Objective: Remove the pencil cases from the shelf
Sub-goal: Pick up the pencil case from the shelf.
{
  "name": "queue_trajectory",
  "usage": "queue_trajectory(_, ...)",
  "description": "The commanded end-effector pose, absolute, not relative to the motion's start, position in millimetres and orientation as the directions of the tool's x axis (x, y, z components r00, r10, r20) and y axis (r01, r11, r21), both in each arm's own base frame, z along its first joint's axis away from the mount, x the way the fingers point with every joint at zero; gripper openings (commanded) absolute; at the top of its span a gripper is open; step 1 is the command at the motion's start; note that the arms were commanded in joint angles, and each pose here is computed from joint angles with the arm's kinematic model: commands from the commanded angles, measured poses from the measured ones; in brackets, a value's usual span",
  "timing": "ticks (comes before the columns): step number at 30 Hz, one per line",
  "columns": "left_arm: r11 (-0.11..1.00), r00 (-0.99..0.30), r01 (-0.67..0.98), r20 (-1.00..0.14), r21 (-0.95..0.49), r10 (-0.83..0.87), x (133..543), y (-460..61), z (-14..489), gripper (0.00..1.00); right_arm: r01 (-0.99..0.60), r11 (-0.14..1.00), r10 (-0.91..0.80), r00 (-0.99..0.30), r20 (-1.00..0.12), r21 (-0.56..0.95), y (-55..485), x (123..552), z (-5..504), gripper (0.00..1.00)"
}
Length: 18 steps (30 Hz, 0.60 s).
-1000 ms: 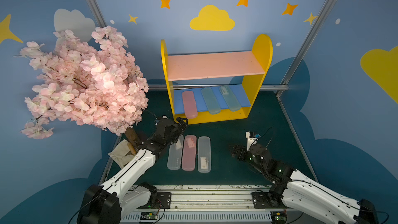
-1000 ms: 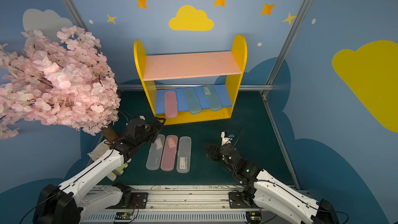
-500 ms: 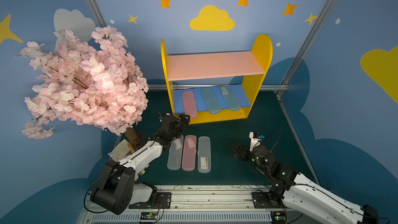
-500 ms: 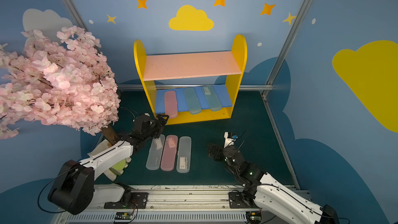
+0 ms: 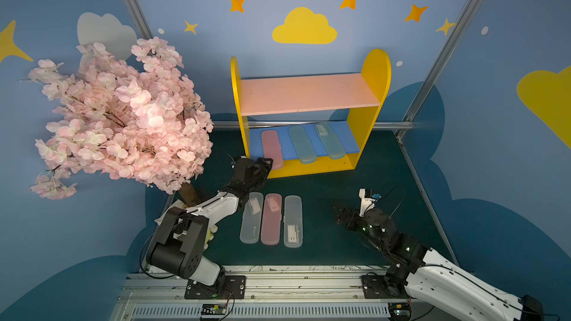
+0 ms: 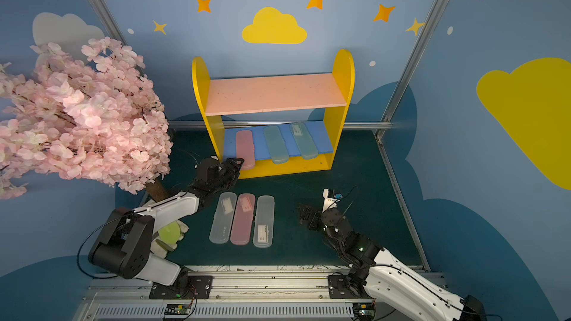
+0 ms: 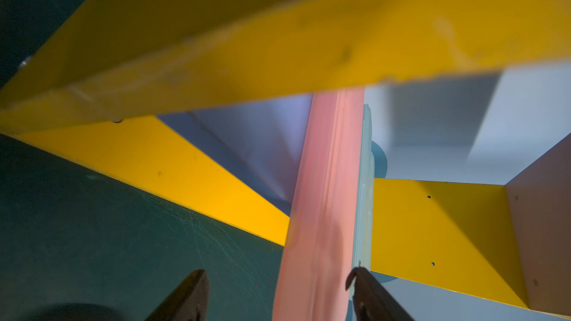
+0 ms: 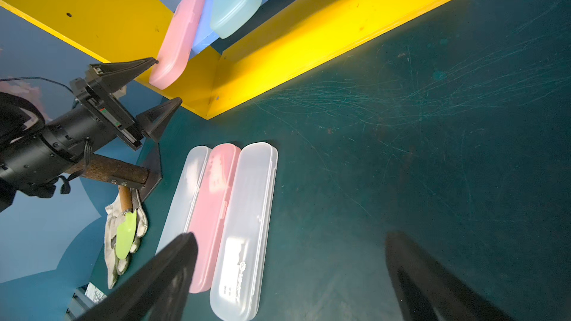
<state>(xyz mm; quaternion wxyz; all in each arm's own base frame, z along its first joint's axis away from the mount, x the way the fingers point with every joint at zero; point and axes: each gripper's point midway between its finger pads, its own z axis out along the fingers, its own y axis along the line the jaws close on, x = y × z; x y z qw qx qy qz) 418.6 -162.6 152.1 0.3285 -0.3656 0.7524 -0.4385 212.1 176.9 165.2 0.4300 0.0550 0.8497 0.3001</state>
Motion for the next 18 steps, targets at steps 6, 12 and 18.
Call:
queue_trajectory(6, 0.317, -0.522, -0.228, -0.159, -0.921, -0.838, 428.5, -166.8, 161.2, 0.59, -0.157, 0.825, 0.353, -0.607, -0.712, 0.543, 170.4, 214.2, 164.9, 0.99)
queue_trajectory(12, 0.317, -0.52, -0.234, -0.157, -0.919, -0.839, 425.5, -165.2, 160.6, 0.45, -0.152, 0.822, 0.36, -0.608, -0.708, 0.549, 170.1, 214.3, 165.1, 0.99)
queue_trajectory(18, 0.311, -0.52, -0.232, -0.153, -0.922, -0.84, 425.4, -165.0, 162.5, 0.34, -0.153, 0.819, 0.363, -0.607, -0.707, 0.552, 170.1, 214.0, 165.9, 0.99)
